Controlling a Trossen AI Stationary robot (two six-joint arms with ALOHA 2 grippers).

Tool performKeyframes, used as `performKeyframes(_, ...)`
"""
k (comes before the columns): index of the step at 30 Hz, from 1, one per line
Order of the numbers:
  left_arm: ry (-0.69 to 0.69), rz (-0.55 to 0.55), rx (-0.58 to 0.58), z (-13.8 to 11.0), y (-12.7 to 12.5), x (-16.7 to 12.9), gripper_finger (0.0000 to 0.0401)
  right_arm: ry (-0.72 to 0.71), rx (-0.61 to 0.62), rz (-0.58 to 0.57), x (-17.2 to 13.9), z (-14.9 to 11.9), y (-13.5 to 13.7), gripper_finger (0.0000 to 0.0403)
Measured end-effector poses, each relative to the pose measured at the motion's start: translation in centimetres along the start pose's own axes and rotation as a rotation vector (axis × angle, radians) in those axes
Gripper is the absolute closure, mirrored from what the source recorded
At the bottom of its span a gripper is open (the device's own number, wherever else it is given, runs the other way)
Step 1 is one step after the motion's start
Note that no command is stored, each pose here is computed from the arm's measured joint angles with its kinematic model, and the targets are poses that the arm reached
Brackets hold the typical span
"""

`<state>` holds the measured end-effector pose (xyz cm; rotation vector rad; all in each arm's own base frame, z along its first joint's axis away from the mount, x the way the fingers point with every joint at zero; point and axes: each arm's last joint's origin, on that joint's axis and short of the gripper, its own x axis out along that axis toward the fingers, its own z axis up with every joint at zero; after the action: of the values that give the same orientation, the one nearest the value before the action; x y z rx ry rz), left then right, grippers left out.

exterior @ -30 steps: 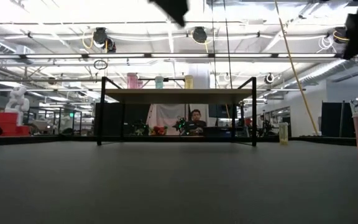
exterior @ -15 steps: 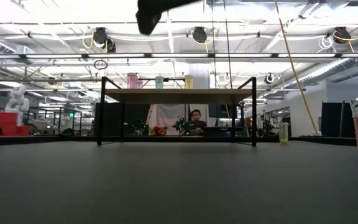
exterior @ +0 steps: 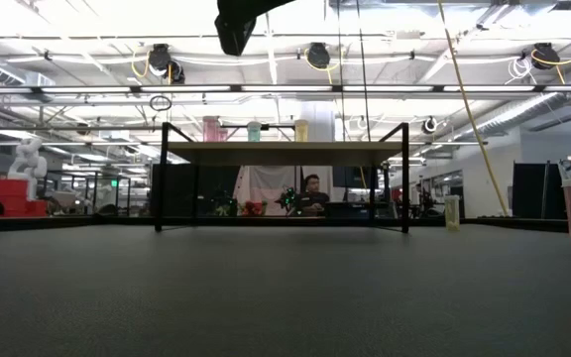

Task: Pick and place medicine bottles onto shelf by color
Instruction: Put the blue pill bottle on the shelf aligned with the other blue pill bottles

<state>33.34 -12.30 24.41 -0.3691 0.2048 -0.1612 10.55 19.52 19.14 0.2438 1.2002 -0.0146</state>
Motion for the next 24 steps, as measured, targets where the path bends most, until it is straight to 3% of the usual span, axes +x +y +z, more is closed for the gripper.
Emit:
performKeyframes(3, -0.002, 0.01, -0.015, 0.0, 0.03, 0.0, 0.016, 0.042, 0.022, -0.053, 0.55, -0.21, -0.93, 0.0139)
performKeyframes(7, -0.004, 0.012, -0.031, 0.0, 0.04, 0.0, 0.016, 0.052, -0.018, -0.023, 0.85, -0.09, -0.88, 0.0149)
performKeyframes(10, -0.004, 0.012, -0.038, 0.01, 0.03, 0.0, 0.016, 0.032, -0.069, 0.02, 0.86, 0.08, -0.45, 0.0161)
performKeyframes(24, -0.01, 0.024, -0.053, 0.15, 0.32, 0.05, 0.016, 0.014, -0.104, -0.003, 0.87, 0.1, -0.62, 0.0233)
